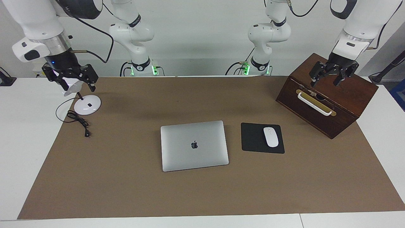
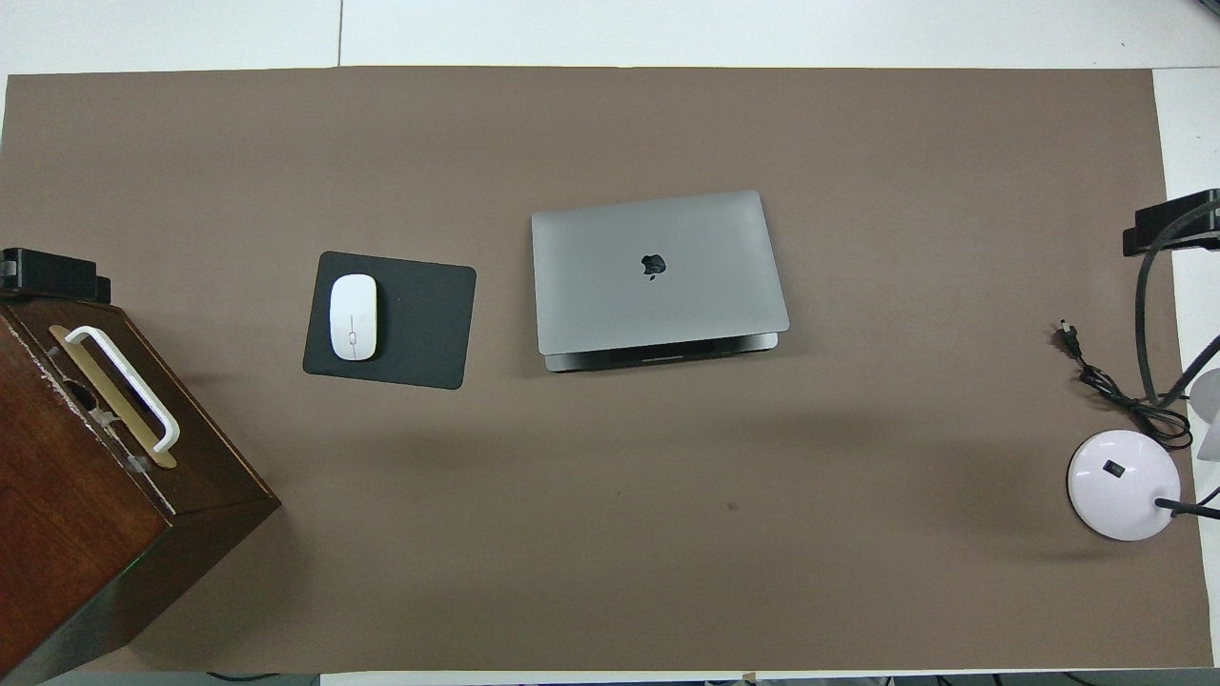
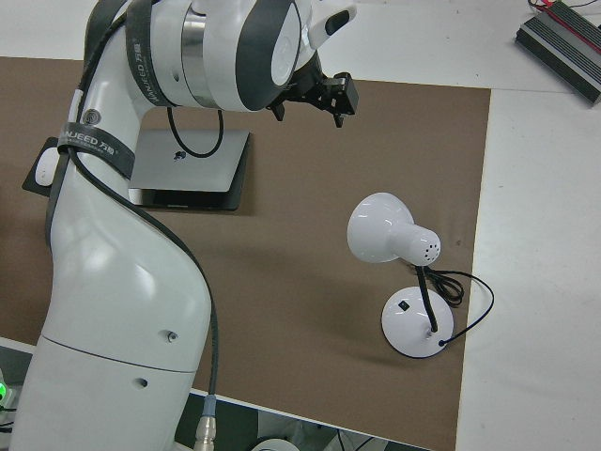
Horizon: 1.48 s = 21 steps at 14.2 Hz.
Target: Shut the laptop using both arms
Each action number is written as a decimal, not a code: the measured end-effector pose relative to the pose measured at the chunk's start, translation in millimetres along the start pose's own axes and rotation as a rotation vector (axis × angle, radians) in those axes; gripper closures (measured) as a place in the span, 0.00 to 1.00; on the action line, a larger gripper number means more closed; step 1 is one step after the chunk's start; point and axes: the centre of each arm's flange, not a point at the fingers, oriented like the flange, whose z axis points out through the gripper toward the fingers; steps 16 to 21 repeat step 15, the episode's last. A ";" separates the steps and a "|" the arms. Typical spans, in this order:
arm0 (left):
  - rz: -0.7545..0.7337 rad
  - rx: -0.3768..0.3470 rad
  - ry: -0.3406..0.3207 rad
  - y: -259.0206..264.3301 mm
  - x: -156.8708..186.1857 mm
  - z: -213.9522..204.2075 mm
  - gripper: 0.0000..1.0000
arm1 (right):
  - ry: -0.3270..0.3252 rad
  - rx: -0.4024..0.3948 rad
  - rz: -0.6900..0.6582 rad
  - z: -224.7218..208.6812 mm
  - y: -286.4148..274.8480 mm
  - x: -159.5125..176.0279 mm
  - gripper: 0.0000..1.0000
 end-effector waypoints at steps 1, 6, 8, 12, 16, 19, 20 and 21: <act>-0.001 0.000 -0.001 -0.2 -0.1 0.1 0.00 | 0.000 0.000 -0.001 0.0 -0.3 0.0 0.00; -0.002 -0.002 -0.020 -0.6 -2.1 1.7 0.00 | 0.000 0.000 -0.004 -0.1 -2.4 0.0 0.00; -0.003 -0.003 -0.027 -0.5 -2.9 2.3 0.00 | 0.000 0.000 -0.004 -0.2 -2.4 0.1 0.00; -0.003 -0.007 -0.031 -0.2 -3.4 2.7 0.00 | 0.002 0.000 -0.004 -0.8 -2.4 0.1 0.00; -0.003 -0.008 -0.039 0.1 -4.3 3.3 0.00 | 0.002 0.000 -0.004 -0.8 -2.4 0.1 0.00; -0.003 -0.008 -0.039 0.1 -4.3 3.3 0.00 | 0.002 0.000 -0.004 -0.8 -2.4 0.1 0.00; -0.003 -0.008 -0.039 0.1 -4.3 3.3 0.00 | 0.002 0.000 -0.004 -0.8 -2.4 0.1 0.00; -0.003 -0.008 -0.039 0.1 -4.3 3.3 0.00 | 0.002 0.000 -0.004 -0.8 -2.4 0.1 0.00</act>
